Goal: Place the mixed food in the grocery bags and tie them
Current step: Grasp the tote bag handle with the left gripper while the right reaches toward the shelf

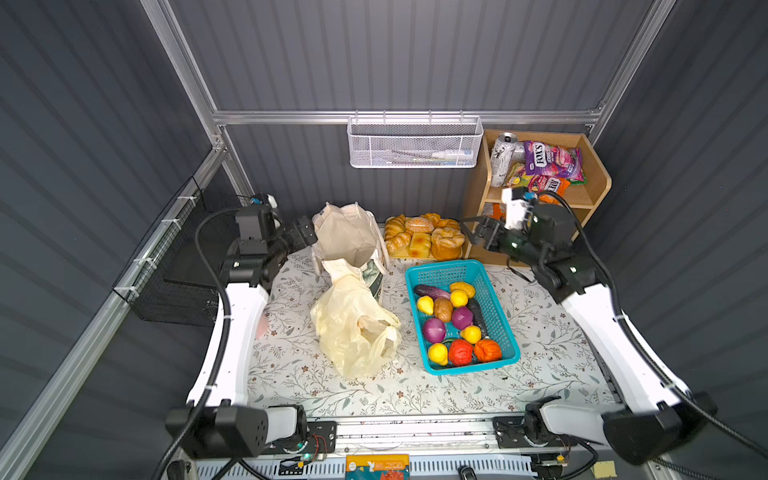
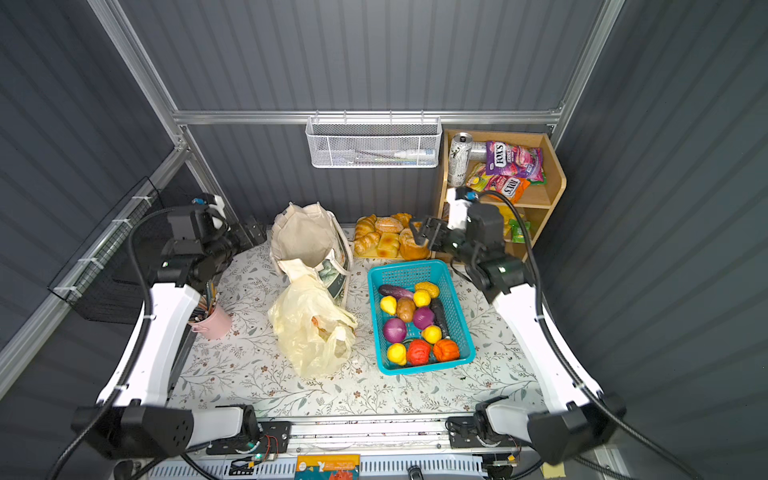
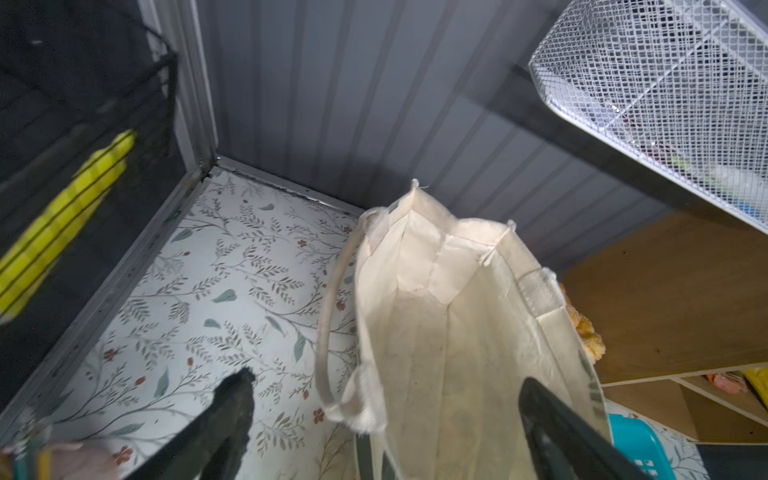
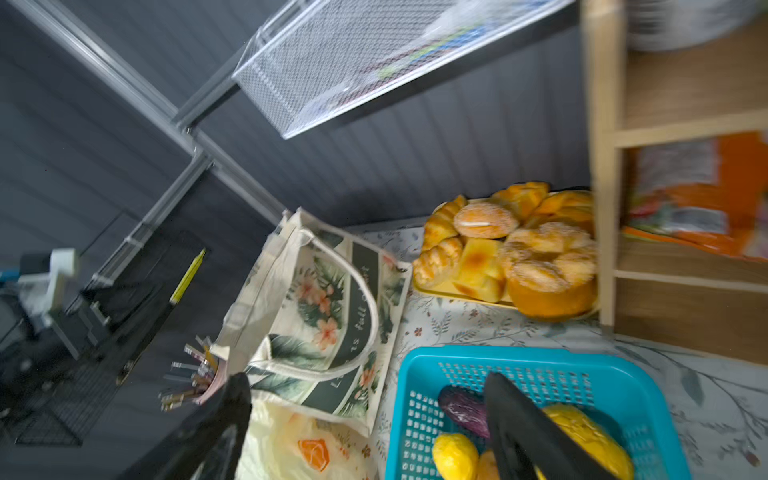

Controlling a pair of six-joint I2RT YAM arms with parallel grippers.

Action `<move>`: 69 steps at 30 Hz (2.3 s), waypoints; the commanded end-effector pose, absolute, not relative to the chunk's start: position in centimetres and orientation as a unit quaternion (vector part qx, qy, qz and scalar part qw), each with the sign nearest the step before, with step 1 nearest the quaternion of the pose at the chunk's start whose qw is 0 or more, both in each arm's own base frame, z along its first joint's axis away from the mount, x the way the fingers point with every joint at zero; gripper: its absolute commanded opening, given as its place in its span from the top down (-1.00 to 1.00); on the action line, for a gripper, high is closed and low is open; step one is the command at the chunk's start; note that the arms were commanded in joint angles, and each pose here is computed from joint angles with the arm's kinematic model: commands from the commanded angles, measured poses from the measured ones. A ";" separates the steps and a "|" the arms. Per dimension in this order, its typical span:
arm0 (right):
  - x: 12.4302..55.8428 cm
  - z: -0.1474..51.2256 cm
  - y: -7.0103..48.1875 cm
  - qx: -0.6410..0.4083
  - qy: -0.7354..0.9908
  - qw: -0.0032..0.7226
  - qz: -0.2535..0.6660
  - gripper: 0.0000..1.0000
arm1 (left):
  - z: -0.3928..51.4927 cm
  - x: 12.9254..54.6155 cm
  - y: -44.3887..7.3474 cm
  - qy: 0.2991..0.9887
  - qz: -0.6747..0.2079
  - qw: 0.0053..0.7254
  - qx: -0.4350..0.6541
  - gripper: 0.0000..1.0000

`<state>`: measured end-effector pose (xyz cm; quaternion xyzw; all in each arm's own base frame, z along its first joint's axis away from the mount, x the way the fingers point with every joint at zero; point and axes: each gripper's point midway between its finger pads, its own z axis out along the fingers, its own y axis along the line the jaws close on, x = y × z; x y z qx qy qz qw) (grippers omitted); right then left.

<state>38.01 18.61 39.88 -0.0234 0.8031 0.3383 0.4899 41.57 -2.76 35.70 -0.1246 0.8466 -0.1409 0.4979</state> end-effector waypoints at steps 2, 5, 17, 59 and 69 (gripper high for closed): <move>39.9 38.1 24.0 -0.072 0.857 0.408 0.305 -0.62 | 32.6 43.8 -4.1 0.883 -0.157 0.425 -0.120 -0.99; 42.5 38.5 28.0 -0.097 0.866 0.395 0.290 -0.59 | 30.3 45.6 -3.3 0.898 -0.124 0.403 -0.128 -0.99; 46.3 34.0 36.7 -0.107 0.864 0.369 0.326 -0.57 | 24.0 48.6 -2.5 0.927 -0.070 0.352 -0.109 -0.94; 40.6 27.3 32.9 -0.104 0.887 0.337 0.300 1.00 | 24.1 42.2 -5.0 0.932 -0.104 0.342 -0.062 1.00; 42.2 29.5 32.8 -0.115 0.875 0.339 0.326 -0.02 | 21.7 42.0 -4.7 0.939 -0.090 0.326 -0.062 1.00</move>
